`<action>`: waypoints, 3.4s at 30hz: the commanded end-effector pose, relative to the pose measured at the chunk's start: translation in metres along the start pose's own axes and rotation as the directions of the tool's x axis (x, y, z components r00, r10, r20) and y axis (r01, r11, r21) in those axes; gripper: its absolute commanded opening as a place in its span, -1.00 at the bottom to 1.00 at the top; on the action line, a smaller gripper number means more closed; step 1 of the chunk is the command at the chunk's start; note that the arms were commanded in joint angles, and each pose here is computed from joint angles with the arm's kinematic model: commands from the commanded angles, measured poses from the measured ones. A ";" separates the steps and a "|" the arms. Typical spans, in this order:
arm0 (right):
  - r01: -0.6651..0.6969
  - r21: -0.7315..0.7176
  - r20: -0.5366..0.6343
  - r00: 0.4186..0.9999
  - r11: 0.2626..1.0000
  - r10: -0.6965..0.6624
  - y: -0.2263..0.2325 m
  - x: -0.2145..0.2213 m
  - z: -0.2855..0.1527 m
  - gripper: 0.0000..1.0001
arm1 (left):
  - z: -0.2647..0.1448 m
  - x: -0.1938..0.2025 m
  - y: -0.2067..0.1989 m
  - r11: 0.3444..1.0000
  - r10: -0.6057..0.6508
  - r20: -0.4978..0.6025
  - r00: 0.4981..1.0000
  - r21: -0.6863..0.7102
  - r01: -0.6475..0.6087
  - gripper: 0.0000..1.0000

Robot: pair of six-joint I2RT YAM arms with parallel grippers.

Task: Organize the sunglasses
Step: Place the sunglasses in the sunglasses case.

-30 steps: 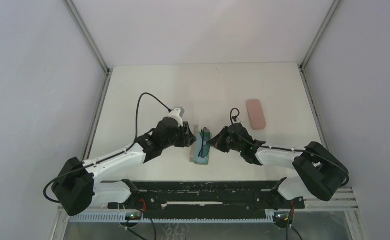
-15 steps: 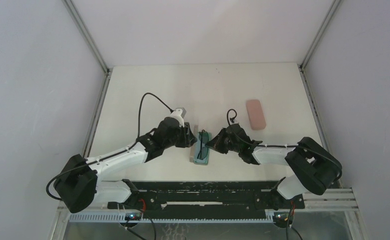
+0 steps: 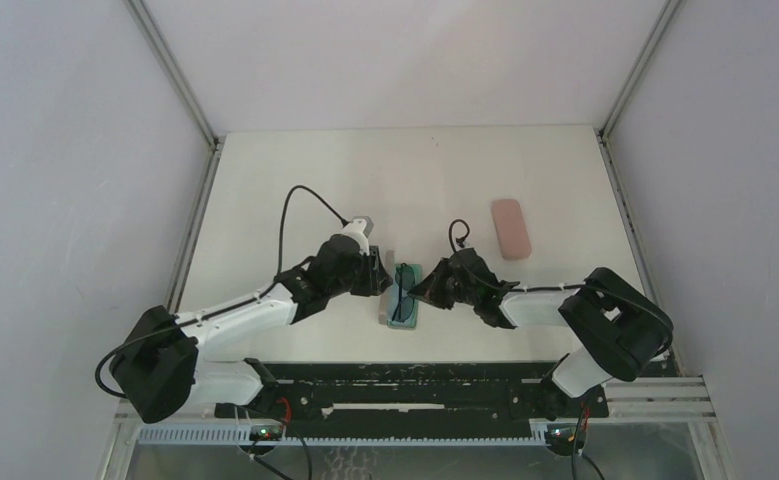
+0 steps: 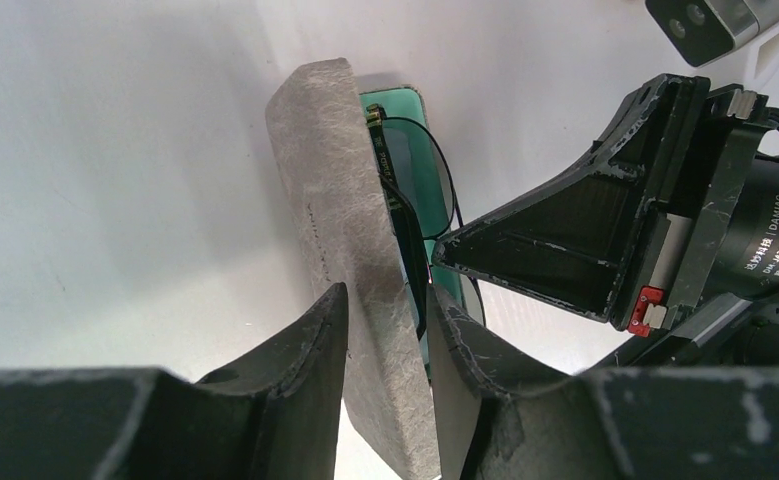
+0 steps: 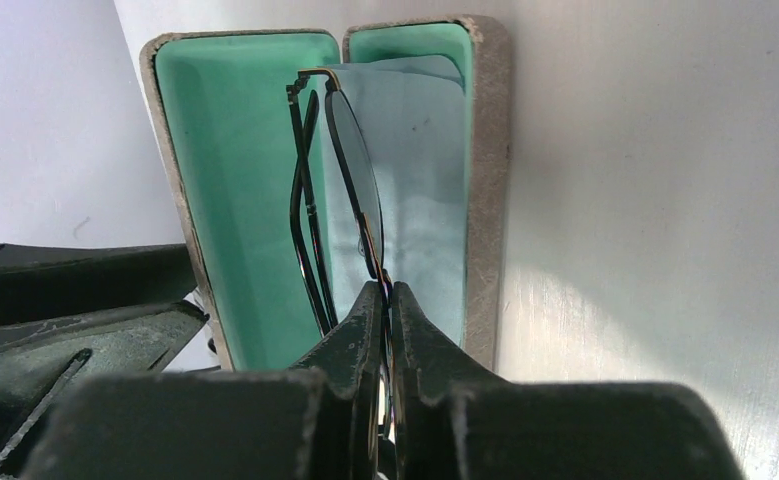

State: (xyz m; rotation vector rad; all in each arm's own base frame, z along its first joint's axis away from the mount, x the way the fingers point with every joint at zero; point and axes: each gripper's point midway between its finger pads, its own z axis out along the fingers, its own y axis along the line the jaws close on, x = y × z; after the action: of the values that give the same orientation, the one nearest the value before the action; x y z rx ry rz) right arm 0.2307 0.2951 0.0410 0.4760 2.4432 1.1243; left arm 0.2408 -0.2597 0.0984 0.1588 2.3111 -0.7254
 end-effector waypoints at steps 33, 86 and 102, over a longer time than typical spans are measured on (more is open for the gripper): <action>0.161 0.090 0.111 0.979 0.983 -0.170 0.006 -0.029 -0.014 -0.54 | 0.000 -0.007 -0.005 0.999 0.049 0.005 0.999 0.023 -0.049 -0.26; 0.330 0.196 -0.078 0.944 0.923 -0.321 0.000 -0.005 0.017 -0.93 | 0.003 -0.006 -0.008 0.997 0.067 -0.013 0.998 0.036 -0.067 -0.28; 0.350 0.255 -0.132 0.936 0.901 -0.326 -0.019 0.002 0.025 -0.94 | 0.006 -0.005 -0.009 0.997 0.072 -0.022 0.997 0.039 -0.071 -0.28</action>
State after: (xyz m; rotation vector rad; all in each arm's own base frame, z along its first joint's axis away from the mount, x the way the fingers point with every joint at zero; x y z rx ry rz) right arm 0.2352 0.2941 0.0132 0.1165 2.6363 0.7073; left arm 0.2364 -0.2629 0.0881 0.2373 2.3394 -0.7238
